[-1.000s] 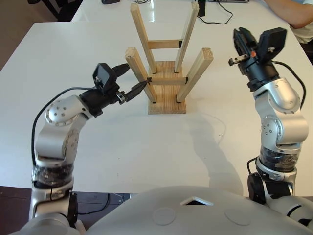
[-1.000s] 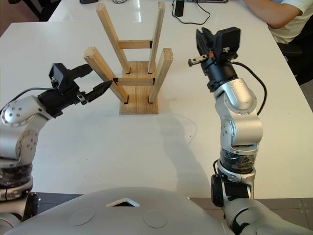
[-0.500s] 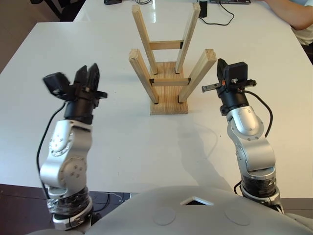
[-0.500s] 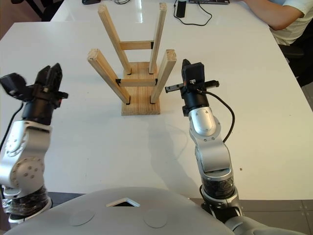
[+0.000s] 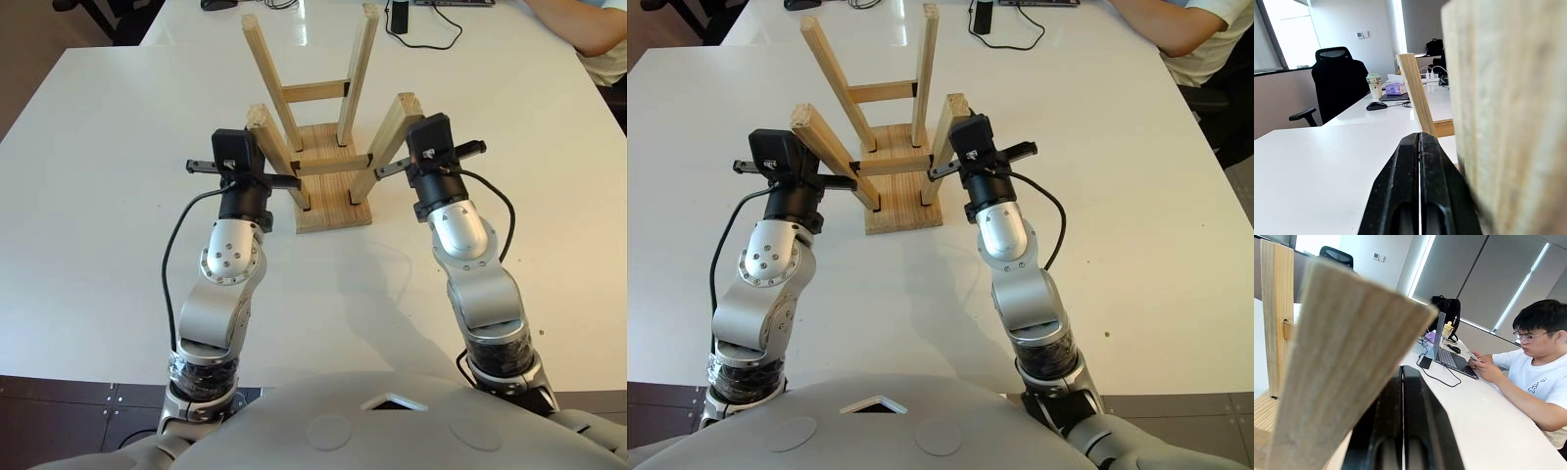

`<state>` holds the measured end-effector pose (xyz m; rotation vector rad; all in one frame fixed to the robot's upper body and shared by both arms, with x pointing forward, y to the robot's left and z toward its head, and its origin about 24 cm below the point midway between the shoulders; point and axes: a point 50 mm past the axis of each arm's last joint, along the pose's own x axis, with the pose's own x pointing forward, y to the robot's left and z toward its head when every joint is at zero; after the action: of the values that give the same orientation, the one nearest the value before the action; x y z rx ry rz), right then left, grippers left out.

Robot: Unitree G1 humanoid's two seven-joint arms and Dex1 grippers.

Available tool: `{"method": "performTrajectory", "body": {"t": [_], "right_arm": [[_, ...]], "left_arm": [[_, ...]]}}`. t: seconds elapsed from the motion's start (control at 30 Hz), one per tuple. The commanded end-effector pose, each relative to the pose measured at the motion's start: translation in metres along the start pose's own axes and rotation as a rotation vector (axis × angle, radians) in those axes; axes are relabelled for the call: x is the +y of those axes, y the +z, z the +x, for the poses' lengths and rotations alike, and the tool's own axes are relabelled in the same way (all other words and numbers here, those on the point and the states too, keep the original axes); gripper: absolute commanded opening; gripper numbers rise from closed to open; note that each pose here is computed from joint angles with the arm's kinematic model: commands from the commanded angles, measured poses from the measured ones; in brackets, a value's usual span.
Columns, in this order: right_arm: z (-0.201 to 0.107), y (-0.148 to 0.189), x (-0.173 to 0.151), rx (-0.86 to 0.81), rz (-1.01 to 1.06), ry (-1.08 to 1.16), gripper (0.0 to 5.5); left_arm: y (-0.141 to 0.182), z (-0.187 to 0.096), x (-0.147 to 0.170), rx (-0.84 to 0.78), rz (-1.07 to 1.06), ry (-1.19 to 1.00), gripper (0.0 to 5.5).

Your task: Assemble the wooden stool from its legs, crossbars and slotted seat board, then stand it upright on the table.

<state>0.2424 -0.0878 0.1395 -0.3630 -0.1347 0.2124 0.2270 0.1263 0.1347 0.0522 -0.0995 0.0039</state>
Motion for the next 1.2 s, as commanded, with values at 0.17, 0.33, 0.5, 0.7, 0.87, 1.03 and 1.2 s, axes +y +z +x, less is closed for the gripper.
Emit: {"method": "performTrajectory", "body": {"t": [0.17, 0.33, 0.5, 0.7, 0.87, 1.03, 1.2], "right_arm": [[-0.018, -0.013, -0.092, 0.094, -0.125, -0.494, 0.00], [0.003, 0.022, 0.019, -0.095, -0.042, 0.144, 0.00], [-0.007, 0.028, 0.046, -0.102, -0.039, 0.271, 0.00], [-0.003, 0.017, 0.028, -0.030, -0.021, 0.159, 0.00], [0.014, -0.018, -0.078, 0.098, 0.037, -0.168, 0.00], [0.053, 0.061, -0.107, -0.163, 0.389, 0.207, 0.00], [0.047, 0.115, -0.083, -0.331, 0.432, 0.548, 0.00]], "left_arm": [[-0.002, -0.032, 0.070, 0.045, 0.162, 0.440, 0.02], [0.005, -0.012, -0.024, 0.010, -0.054, -0.142, 0.02], [0.006, -0.009, -0.057, -0.002, -0.063, -0.348, 0.02], [-0.002, -0.002, -0.031, 0.028, -0.024, -0.160, 0.02], [-0.023, -0.002, 0.054, 0.215, -0.118, 0.267, 0.02], [0.079, 0.068, 0.081, -0.032, -0.423, 0.007, 0.02], [0.153, 0.076, 0.032, -0.124, -0.548, -0.513, 0.02]]}}
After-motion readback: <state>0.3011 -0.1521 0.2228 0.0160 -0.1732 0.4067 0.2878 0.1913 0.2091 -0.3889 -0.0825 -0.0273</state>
